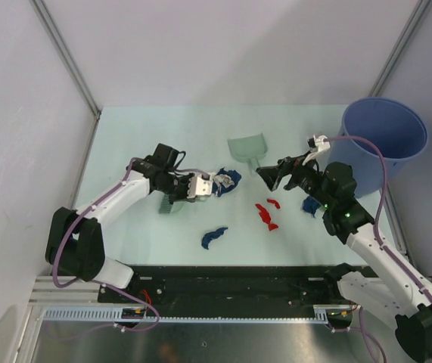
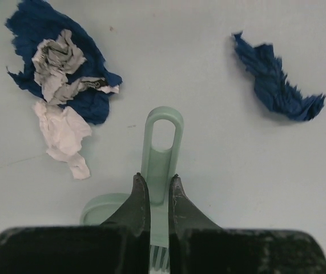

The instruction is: Sweep away the paper scraps from the table

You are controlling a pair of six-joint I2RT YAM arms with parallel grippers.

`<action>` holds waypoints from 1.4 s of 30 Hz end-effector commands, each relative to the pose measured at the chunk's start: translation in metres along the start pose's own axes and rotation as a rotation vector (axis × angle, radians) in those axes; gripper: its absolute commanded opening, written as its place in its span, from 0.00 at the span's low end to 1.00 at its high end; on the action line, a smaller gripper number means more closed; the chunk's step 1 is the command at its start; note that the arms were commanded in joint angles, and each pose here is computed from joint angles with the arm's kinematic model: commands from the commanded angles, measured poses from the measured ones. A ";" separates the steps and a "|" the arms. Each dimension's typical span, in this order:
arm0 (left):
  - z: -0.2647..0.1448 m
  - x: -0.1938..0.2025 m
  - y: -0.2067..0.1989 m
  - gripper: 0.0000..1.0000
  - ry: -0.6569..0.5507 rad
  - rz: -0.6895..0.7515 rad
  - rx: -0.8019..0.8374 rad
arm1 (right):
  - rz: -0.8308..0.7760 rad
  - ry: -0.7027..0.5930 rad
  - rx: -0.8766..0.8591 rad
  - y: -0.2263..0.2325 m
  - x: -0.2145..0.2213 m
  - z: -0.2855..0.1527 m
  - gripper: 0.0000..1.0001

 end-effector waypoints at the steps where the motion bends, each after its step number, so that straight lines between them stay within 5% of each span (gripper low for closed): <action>1: -0.019 -0.042 0.015 0.00 -0.161 -0.136 -0.043 | 0.031 -0.010 0.032 -0.006 0.002 0.004 1.00; 13: -0.103 -0.122 0.081 0.00 -0.406 -0.471 -0.370 | -0.145 -0.073 -0.096 0.066 0.019 0.022 0.98; 21: -0.166 -0.148 0.097 0.00 -0.554 -0.646 -0.639 | -0.062 -0.143 -0.231 0.120 0.038 0.067 0.97; 33: -0.170 -0.145 0.097 0.00 -0.589 -0.768 -0.668 | -0.049 -0.100 -0.232 0.138 0.067 0.134 0.91; 36: -0.169 -0.148 0.094 0.00 -0.608 -0.786 -0.644 | -0.055 -0.073 -0.209 0.132 0.073 0.147 0.71; 37: -0.169 -0.151 0.093 0.00 -0.621 -0.798 -0.629 | -0.054 -0.054 -0.195 0.125 0.075 0.152 0.49; 39: -0.168 -0.155 0.091 0.00 -0.635 -0.799 -0.599 | -0.038 -0.018 -0.226 0.124 0.079 0.155 0.27; 40: -0.168 -0.155 0.090 0.00 -0.636 -0.794 -0.594 | -0.034 -0.004 -0.231 0.122 0.079 0.155 0.00; 42: -0.164 -0.153 0.088 0.00 -0.625 -0.770 -0.586 | -0.053 0.045 -0.232 0.112 0.082 0.152 0.00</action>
Point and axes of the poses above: each gripper's point midway between its finger pads, its own z axis out along the fingers, its own y axis along the line the jaws close on, x = y × z, the point moved 2 cm from there along -z, back along the fingers, and after that the axes turned 6 degrees about z, right-handed, at the moved point
